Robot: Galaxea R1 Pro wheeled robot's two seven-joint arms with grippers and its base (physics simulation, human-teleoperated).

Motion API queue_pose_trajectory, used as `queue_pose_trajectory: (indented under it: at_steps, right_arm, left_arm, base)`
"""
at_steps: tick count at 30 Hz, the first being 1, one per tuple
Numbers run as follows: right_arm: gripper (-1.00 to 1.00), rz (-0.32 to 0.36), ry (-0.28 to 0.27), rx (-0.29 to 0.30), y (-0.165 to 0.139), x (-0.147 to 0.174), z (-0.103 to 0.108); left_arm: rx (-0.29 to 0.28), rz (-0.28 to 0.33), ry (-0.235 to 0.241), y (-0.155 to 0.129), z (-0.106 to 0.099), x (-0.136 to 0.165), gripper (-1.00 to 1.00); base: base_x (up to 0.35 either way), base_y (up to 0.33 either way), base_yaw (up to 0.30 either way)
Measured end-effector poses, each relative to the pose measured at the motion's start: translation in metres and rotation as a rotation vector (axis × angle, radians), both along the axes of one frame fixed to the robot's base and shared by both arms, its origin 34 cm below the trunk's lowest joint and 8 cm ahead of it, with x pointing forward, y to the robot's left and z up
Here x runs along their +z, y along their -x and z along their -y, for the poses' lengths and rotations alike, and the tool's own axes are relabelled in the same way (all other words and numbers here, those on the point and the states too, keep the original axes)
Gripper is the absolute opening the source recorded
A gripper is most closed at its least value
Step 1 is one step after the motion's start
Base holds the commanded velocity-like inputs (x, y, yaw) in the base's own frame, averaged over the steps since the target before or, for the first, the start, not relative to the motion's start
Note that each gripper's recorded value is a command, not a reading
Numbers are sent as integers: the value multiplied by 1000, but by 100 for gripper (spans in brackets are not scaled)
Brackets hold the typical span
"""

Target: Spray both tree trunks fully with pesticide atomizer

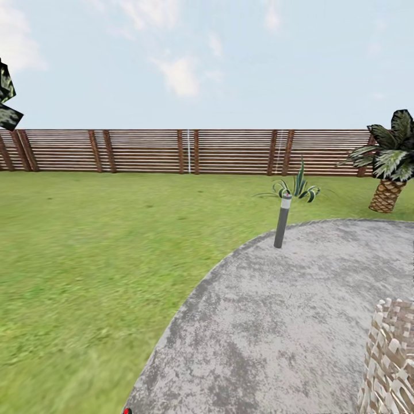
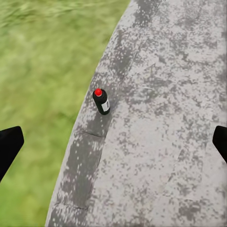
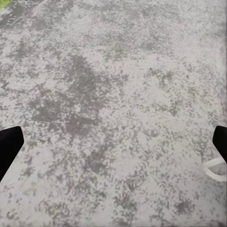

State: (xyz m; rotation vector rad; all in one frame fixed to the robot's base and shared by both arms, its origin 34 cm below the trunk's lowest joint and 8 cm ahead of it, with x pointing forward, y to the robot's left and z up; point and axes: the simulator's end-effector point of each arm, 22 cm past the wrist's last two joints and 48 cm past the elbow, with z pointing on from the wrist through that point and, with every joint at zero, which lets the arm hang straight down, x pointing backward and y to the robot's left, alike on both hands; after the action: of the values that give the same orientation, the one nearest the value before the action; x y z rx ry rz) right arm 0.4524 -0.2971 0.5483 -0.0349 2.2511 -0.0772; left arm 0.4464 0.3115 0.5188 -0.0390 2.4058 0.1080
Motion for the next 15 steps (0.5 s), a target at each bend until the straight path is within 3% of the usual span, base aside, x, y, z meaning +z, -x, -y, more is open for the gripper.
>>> queue_pose_trajectory:
  at_steps: [15]
  right_arm:
    - [100, 6, 1, -3, -2, 2, 2]
  left_arm:
    - [-6, 2, 1, -1, 2, 0, 100]
  base:
    - [0, 0, -3]
